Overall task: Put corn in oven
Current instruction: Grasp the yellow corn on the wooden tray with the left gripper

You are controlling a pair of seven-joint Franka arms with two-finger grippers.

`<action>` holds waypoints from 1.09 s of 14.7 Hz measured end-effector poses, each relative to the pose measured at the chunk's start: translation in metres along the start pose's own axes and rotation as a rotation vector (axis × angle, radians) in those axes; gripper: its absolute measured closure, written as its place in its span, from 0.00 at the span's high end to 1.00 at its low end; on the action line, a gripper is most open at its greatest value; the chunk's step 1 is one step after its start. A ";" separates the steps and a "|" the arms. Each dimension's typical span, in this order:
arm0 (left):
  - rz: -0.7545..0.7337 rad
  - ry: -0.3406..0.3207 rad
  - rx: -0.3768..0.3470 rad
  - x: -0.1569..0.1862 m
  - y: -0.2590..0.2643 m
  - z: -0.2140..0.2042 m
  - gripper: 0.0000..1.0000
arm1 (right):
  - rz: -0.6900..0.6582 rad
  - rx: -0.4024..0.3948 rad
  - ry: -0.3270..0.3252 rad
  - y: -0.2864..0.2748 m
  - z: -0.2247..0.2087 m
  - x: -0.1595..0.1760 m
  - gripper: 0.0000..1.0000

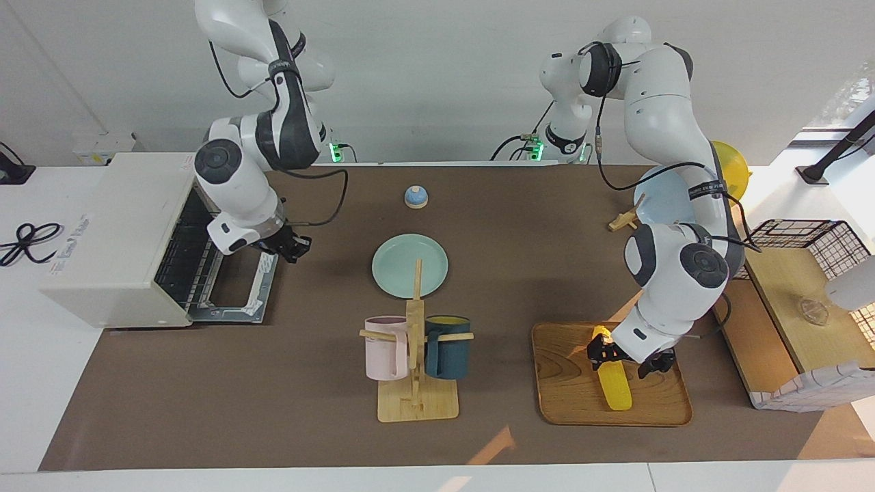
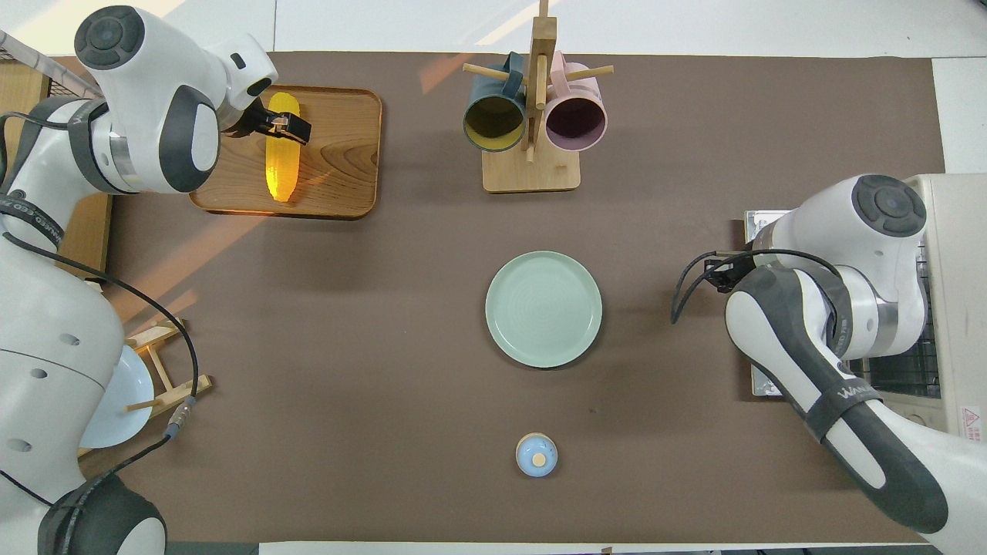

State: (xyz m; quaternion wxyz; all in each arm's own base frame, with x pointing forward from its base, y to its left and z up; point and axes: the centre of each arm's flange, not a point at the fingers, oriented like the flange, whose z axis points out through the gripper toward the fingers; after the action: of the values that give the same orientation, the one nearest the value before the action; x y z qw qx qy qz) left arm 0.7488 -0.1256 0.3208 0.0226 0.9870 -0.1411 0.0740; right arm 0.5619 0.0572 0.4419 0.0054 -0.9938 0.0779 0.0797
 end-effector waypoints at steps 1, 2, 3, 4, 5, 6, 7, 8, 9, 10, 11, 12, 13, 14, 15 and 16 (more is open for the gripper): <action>0.001 0.001 0.000 0.000 0.000 0.006 1.00 | 0.015 0.000 -0.001 0.010 -0.035 -0.006 0.22; 0.001 0.000 0.001 0.000 0.000 0.009 1.00 | 0.030 0.001 -0.001 0.022 -0.063 -0.012 0.32; 0.003 0.001 0.002 0.000 0.000 0.011 1.00 | 0.033 0.001 0.001 0.035 -0.088 -0.019 0.40; 0.004 0.001 0.002 0.000 0.000 0.012 1.00 | 0.021 0.000 0.005 0.048 -0.108 -0.025 0.55; 0.004 0.000 0.002 0.000 0.000 0.012 0.93 | 0.005 -0.007 0.010 0.059 -0.122 -0.030 0.64; 0.004 0.000 0.002 0.000 0.000 0.012 0.78 | -0.006 -0.021 0.013 0.066 -0.129 -0.032 0.74; 0.005 0.000 0.001 0.000 0.000 0.012 0.66 | -0.013 -0.038 0.010 0.068 -0.131 -0.034 0.84; 0.007 0.001 0.000 0.000 0.001 0.011 0.58 | -0.017 -0.049 0.004 0.068 -0.131 -0.034 0.96; 0.008 -0.002 -0.004 0.000 0.004 0.011 0.58 | -0.024 -0.053 -0.002 0.067 -0.130 -0.035 1.00; 0.007 -0.007 -0.013 0.000 0.007 0.010 0.58 | -0.036 -0.056 -0.004 0.065 -0.130 -0.036 1.00; -0.002 -0.012 -0.033 0.001 0.011 0.005 0.58 | -0.047 -0.058 -0.004 0.064 -0.130 -0.036 1.00; -0.010 -0.018 -0.054 0.002 0.016 -0.008 0.58 | -0.051 -0.059 -0.004 0.063 -0.130 -0.036 1.00; -0.019 -0.032 -0.069 0.001 0.022 -0.026 0.58 | -0.053 -0.059 -0.004 0.062 -0.130 -0.036 1.00; -0.036 -0.049 -0.078 -0.001 0.030 -0.048 0.58 | -0.053 -0.060 -0.005 0.063 -0.130 -0.036 1.00; -0.057 -0.060 -0.082 -0.006 0.041 -0.071 0.58 | -0.054 -0.060 -0.005 0.063 -0.130 -0.036 1.00; -0.076 -0.070 -0.085 -0.014 0.057 -0.093 0.58 | -0.054 -0.060 -0.005 0.063 -0.130 -0.036 1.00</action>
State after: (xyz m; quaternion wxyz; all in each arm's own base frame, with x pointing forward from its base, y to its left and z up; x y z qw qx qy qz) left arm 0.7064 -0.1705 0.4118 0.0623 0.9918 -0.1071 0.0327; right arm 0.5375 -0.0021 0.5756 -0.0220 -0.9950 0.0486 0.0842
